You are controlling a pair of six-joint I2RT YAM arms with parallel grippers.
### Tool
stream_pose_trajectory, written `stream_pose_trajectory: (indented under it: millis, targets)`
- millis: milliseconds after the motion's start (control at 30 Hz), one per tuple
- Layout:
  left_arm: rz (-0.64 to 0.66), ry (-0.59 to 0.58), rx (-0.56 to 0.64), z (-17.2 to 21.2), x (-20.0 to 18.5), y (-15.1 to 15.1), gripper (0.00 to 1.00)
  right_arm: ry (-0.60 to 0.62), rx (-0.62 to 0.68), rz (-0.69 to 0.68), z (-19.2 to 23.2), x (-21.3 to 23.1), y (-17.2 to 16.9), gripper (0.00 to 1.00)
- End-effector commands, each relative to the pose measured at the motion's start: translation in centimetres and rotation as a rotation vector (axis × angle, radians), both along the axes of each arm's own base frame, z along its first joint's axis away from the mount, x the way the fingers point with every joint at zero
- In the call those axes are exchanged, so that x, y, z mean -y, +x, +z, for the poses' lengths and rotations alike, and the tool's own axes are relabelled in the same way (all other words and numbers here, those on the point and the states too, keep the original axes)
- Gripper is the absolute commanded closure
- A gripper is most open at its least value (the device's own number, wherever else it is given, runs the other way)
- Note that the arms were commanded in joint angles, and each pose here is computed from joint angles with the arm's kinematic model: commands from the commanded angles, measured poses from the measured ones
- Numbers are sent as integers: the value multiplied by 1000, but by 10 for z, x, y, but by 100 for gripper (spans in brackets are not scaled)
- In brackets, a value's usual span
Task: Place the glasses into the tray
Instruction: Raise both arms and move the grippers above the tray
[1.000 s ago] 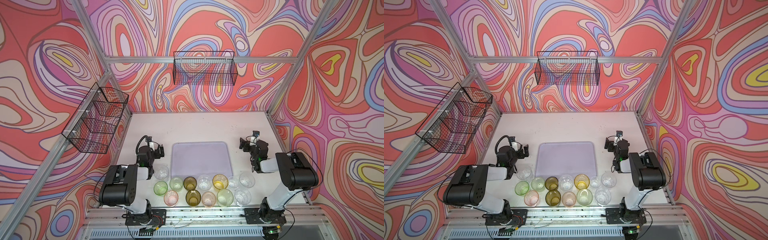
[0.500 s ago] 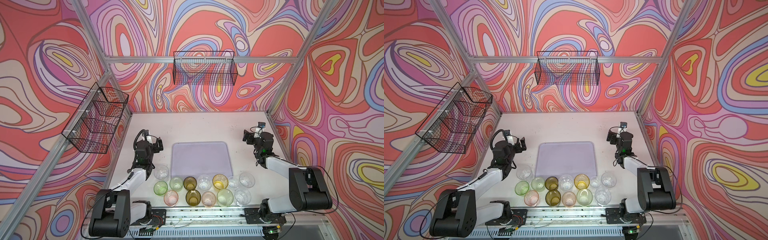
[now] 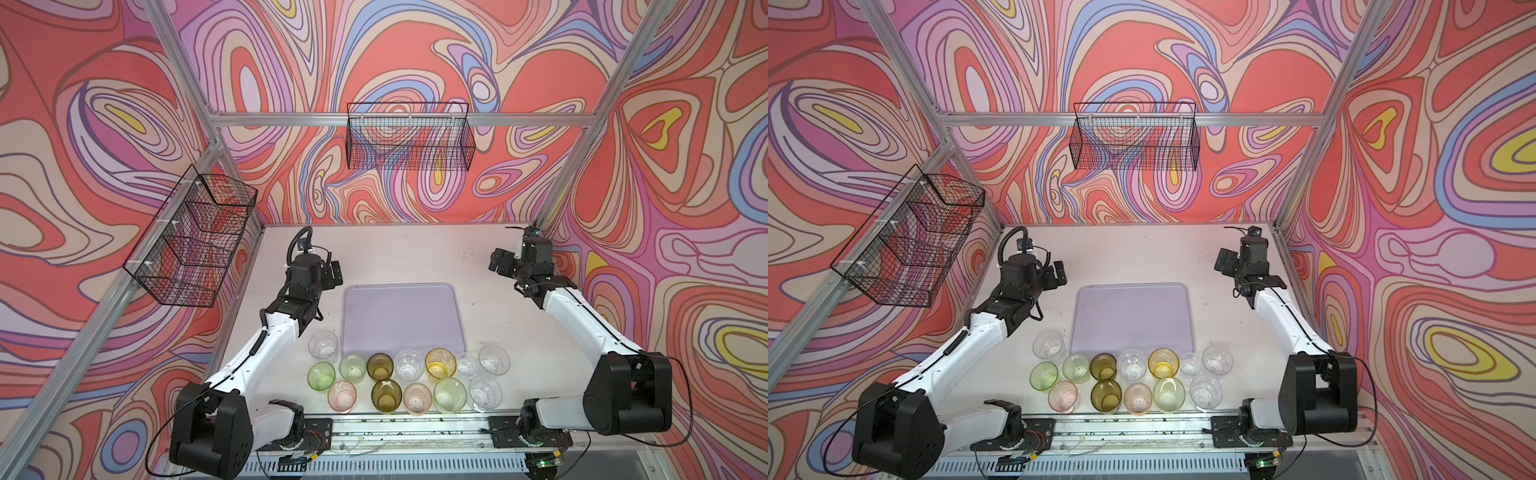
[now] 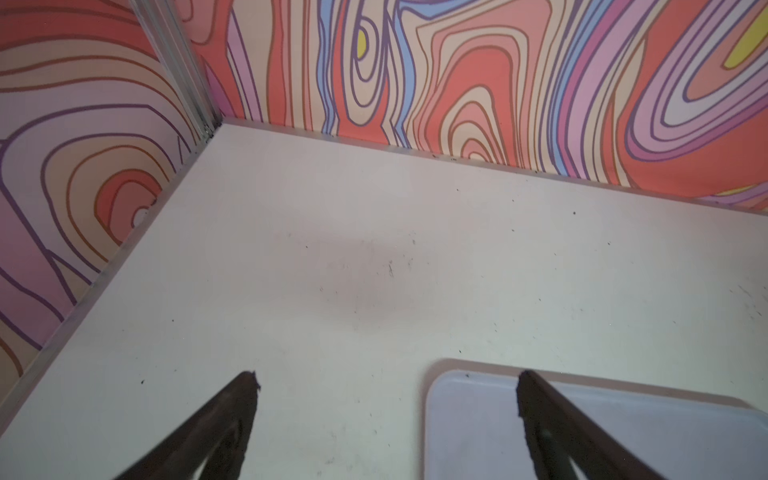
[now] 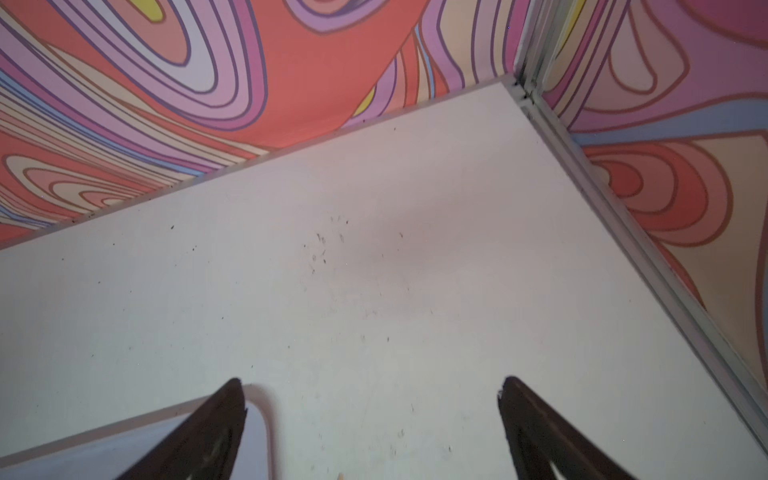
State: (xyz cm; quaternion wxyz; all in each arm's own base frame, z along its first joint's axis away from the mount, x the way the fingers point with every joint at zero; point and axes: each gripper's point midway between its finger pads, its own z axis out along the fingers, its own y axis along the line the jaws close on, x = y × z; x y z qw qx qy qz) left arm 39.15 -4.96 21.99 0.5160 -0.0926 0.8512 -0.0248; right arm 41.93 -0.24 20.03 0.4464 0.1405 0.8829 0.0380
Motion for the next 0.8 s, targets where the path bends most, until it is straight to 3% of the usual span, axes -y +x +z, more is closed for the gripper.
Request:
stream_pose_trajectory:
  millis: [0, 267, 500, 767]
  targets:
    - [-2, -24, -148, -1, 3, -16, 0, 36, -200, 11, -11, -15, -41, 2]
    - [-211, -42, -192, 43, 36, -15, 0, 95, -314, 102, 9, -57, -81, 2]
    - [-354, -48, -202, 40, 58, -15, 0, 59, -429, 100, 13, -68, -117, 2]
    - [-403, -9, -212, 32, 56, -24, 0, 106, -570, 98, 8, -81, -162, 4]
